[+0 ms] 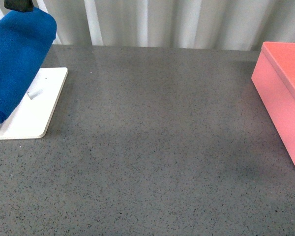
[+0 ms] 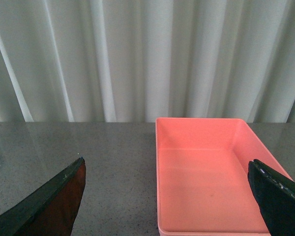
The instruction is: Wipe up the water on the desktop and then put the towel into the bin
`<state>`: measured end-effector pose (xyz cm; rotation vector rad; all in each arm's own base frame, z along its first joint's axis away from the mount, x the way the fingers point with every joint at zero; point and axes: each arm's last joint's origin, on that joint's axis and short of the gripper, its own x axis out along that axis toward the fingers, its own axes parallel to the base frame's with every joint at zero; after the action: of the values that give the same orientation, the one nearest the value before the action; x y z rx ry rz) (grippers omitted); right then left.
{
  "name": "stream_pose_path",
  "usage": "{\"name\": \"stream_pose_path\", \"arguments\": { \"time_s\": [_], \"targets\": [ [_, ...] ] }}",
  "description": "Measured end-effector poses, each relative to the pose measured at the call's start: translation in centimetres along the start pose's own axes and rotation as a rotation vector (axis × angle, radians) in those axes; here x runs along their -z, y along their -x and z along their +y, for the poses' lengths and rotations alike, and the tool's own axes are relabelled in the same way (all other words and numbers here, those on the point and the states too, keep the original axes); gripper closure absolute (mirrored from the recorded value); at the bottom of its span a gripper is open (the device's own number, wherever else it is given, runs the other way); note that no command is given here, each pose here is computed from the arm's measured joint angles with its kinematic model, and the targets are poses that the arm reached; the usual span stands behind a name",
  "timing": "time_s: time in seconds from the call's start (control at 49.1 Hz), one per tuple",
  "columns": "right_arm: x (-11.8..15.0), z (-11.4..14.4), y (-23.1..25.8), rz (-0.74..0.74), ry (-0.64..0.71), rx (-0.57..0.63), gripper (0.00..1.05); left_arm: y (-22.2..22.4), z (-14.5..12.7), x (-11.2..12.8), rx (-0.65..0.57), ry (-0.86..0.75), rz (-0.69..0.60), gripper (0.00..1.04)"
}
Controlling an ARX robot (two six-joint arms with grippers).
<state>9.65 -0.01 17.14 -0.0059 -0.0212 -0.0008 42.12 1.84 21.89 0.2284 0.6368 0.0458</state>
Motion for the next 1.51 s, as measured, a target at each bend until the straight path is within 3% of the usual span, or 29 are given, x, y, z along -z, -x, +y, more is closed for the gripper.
{"name": "stream_pose_path", "arguments": {
  "time_s": [0.773, 1.099, 1.282, 1.506],
  "targets": [
    [0.0, 0.0, 0.0, 0.000, 0.000, 0.000, 0.07, -4.0, 0.5, 3.8, -0.024, 0.028, 0.096, 0.08],
    [0.0, 0.0, 0.0, 0.000, 0.000, 0.000, 0.07, -4.1, 0.7, 3.8, -0.019, 0.037, 0.089, 0.61],
    [0.0, 0.0, 0.0, 0.000, 0.000, 0.000, 0.07, -3.9, 1.2, 3.7, -0.004, 0.067, 0.077, 0.98],
    [0.0, 0.0, 0.0, 0.000, 0.000, 0.000, 0.07, -3.0, 1.7, 3.2, 0.024, 0.104, 0.050, 1.00]
  ]
}}
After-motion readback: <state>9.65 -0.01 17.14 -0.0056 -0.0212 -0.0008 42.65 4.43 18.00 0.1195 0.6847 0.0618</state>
